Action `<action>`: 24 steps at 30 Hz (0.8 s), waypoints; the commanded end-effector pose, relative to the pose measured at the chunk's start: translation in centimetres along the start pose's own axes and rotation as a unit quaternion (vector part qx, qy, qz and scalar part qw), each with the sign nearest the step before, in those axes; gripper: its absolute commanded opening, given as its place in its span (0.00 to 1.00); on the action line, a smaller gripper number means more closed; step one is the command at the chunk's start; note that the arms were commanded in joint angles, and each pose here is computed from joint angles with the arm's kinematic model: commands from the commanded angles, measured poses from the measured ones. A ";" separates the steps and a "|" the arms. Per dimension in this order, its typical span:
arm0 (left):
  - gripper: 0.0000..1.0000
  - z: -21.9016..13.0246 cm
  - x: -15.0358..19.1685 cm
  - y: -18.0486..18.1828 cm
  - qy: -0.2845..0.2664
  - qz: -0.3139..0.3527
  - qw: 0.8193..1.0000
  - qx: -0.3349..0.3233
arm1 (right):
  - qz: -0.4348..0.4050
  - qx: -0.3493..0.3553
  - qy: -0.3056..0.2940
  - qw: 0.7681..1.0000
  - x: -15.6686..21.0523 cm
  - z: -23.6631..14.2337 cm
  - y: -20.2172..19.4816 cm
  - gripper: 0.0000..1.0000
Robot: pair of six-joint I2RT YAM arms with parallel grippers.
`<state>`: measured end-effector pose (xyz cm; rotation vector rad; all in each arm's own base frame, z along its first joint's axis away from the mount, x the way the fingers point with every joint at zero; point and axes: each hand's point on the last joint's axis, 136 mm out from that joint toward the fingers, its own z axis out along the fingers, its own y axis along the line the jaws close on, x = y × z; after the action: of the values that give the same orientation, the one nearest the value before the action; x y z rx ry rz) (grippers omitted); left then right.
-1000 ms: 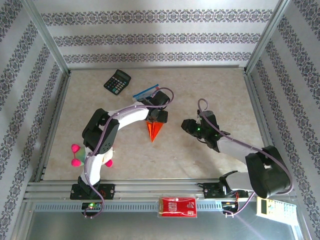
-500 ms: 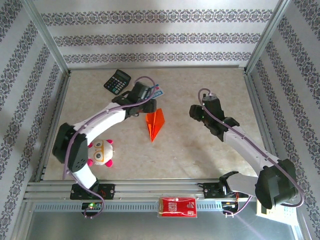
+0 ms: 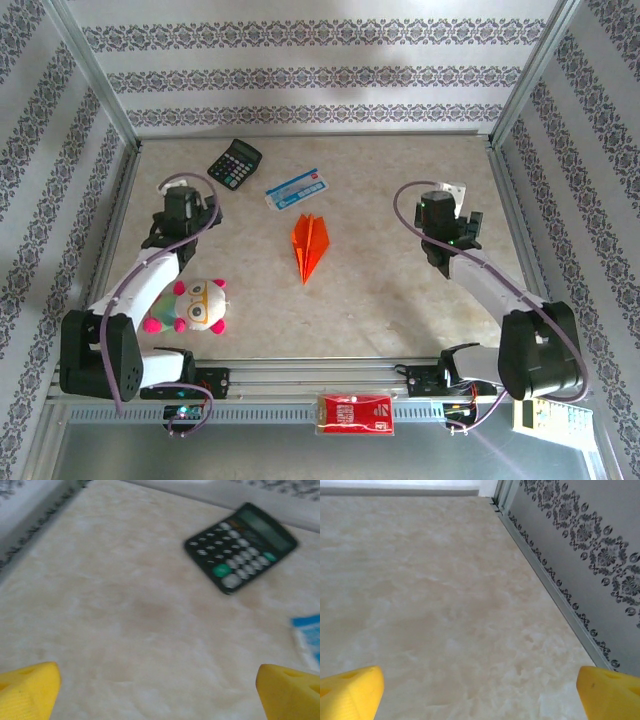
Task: Fold a paper plane with a square sheet of paper (pick it up from the middle)
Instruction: Move the paper plane to the center of the table, then reset both arms
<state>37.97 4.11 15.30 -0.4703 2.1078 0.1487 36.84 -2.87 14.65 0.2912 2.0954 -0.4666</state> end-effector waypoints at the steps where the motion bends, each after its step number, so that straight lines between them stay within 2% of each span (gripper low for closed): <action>1: 1.00 1.4 -0.4 1.0 -0.058 0.002 0.998 0.019 | 0.007 -0.041 -0.071 0.997 -1.2 1.0 1.3 0.98; 4: 1.00 2.1 1.4 0.4 -0.074 0.019 0.995 0.061 | 0.009 -0.089 -0.080 0.993 -0.2 1.5 2.5 0.98; 6: 1.00 2.6 2.3 0.3 -0.074 0.039 0.994 0.066 | 0.015 -0.105 -0.082 0.991 0.8 2.1 2.7 0.98; 9: 1.00 3.1 2.8 0.6 -0.112 0.047 0.990 0.065 | 0.021 -0.124 -0.094 0.988 0.7 1.9 2.8 0.98; 13: 1.00 3.0 3.3 0.4 -0.143 0.050 0.985 0.078 | 0.051 -0.135 -0.149 0.978 1.7 1.5 2.0 0.98; 15: 1.00 3.1 3.7 -0.2 -0.133 0.061 0.984 0.096 | 0.071 -0.142 -0.169 0.973 1.9 1.5 1.5 0.98; 18: 1.00 3.7 5.0 -1.4 -0.129 0.079 0.980 0.128 | 0.063 -0.154 -0.136 0.977 2.2 2.1 2.0 0.98; 19: 0.99 3.9 4.6 -1.7 -0.156 0.081 0.976 0.132 | 0.063 -0.152 -0.131 0.978 2.7 2.7 2.1 0.98; 20: 1.00 4.0 5.3 -1.6 -0.124 0.083 0.980 0.130 | 0.074 -0.146 -0.156 0.974 2.2 3.1 2.0 0.98; 21: 1.00 4.2 5.3 -1.3 -0.106 0.081 0.984 0.118 | 0.069 -0.148 -0.149 0.975 2.5 3.1 2.2 0.98; 23: 1.00 4.3 4.9 -1.6 -0.135 0.088 0.981 0.112 | 0.056 -0.144 -0.105 0.982 3.6 3.3 2.1 0.98; 24: 1.00 4.3 5.0 -1.3 -0.121 0.085 0.984 0.103 | 0.059 -0.146 -0.128 0.979 2.6 3.3 2.3 0.98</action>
<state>38.69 2.87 7.16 -0.1663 1.9558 0.0528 37.64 -2.61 8.45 0.1713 1.9185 -0.1539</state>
